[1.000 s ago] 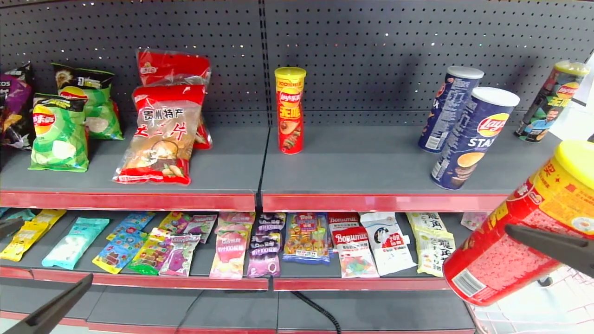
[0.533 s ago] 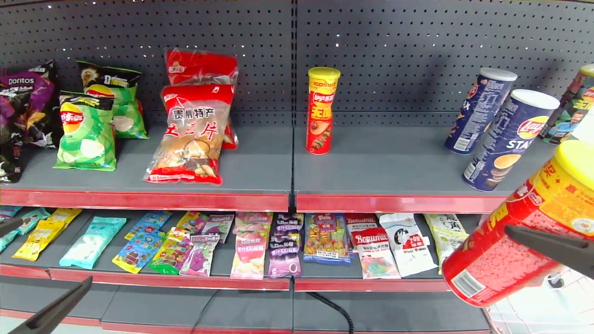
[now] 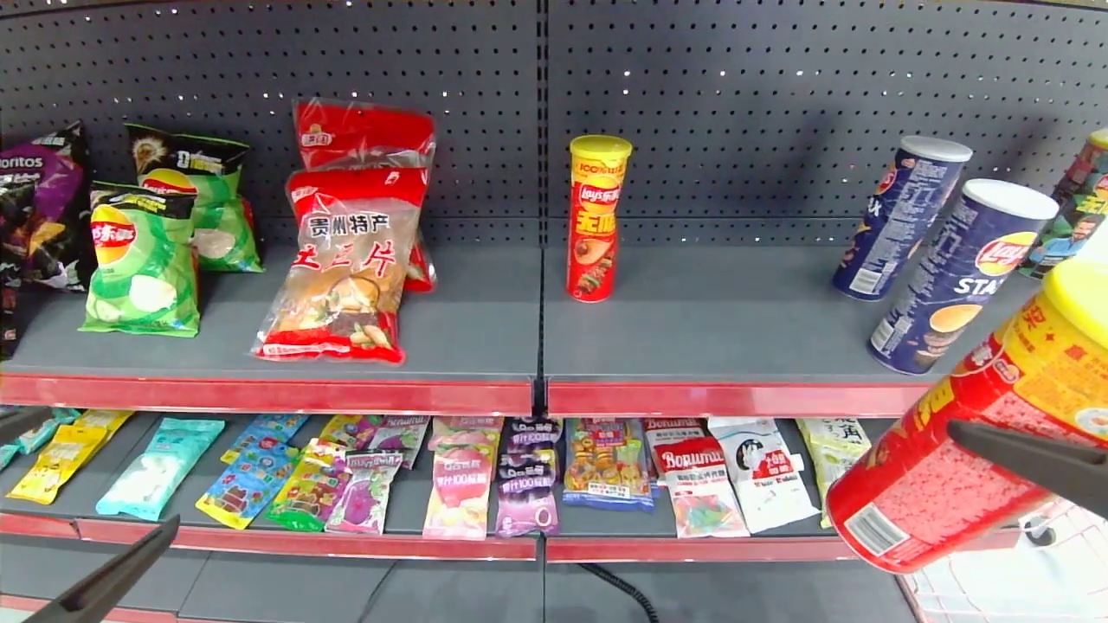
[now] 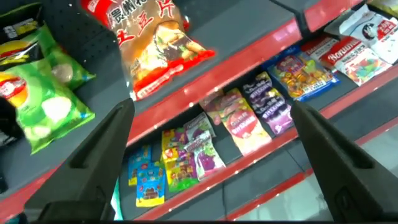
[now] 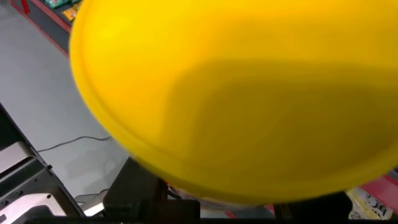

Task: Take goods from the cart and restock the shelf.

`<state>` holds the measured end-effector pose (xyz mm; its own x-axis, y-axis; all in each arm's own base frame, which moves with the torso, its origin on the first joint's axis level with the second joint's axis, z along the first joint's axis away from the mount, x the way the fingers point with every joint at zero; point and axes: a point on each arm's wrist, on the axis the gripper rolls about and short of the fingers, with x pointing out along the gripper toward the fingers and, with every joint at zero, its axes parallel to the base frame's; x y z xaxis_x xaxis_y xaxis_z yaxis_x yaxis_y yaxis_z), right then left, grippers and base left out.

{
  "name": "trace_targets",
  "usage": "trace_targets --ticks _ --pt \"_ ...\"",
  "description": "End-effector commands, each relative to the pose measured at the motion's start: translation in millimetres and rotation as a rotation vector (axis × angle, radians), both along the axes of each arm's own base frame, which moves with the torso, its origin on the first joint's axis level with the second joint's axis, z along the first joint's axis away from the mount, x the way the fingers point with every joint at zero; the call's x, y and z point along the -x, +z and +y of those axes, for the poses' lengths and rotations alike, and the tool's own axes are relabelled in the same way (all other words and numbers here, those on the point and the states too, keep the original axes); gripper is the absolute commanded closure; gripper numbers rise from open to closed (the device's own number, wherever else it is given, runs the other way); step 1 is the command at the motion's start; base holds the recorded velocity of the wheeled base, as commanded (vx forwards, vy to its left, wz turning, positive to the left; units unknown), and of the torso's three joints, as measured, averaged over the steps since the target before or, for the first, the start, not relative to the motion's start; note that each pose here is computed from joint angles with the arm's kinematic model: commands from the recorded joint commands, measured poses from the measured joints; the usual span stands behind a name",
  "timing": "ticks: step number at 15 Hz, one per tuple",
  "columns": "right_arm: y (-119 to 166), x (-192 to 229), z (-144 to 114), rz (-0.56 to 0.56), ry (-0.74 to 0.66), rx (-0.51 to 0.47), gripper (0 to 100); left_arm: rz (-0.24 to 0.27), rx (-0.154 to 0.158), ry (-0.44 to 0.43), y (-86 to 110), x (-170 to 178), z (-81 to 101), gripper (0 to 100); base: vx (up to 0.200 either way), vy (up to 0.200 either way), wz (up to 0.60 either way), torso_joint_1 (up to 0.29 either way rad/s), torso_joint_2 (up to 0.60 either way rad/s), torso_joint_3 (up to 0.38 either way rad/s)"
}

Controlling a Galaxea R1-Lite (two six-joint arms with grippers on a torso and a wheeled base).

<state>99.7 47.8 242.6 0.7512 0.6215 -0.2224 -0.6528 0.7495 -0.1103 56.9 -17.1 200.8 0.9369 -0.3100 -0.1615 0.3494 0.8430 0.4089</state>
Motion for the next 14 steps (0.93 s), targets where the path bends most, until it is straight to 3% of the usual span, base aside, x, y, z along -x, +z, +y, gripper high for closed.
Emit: trace_targets --ticks 1,4,11,12,14 --pt "-1 -1 0 0.005 0.001 0.001 100 0.006 -0.002 0.0 0.5 -2 -0.6 0 0.2 0.0 0.0 0.012 0.0 0.002" --pt "-1 -1 0 0.005 -0.001 0.001 100 0.012 -0.003 0.0 3.2 -6 -1.8 0 0.2 0.0 0.0 0.009 0.0 0.007" --pt "-1 -6 2 0.015 -0.001 0.005 100 0.052 -0.019 -0.013 6.1 -21 -6.2 0 0.0 0.0 0.0 0.0 0.0 0.0" --pt "1 -7 3 0.012 -0.001 0.004 100 0.068 -0.06 -0.041 7.5 -35 -11.4 0 0.0 0.0 0.0 0.0 0.0 0.0" --pt "3 -9 4 0.008 0.002 0.002 100 0.083 -0.045 -0.112 20.8 -66 -24.6 0 0.0 0.0 0.0 0.0 0.0 0.0"
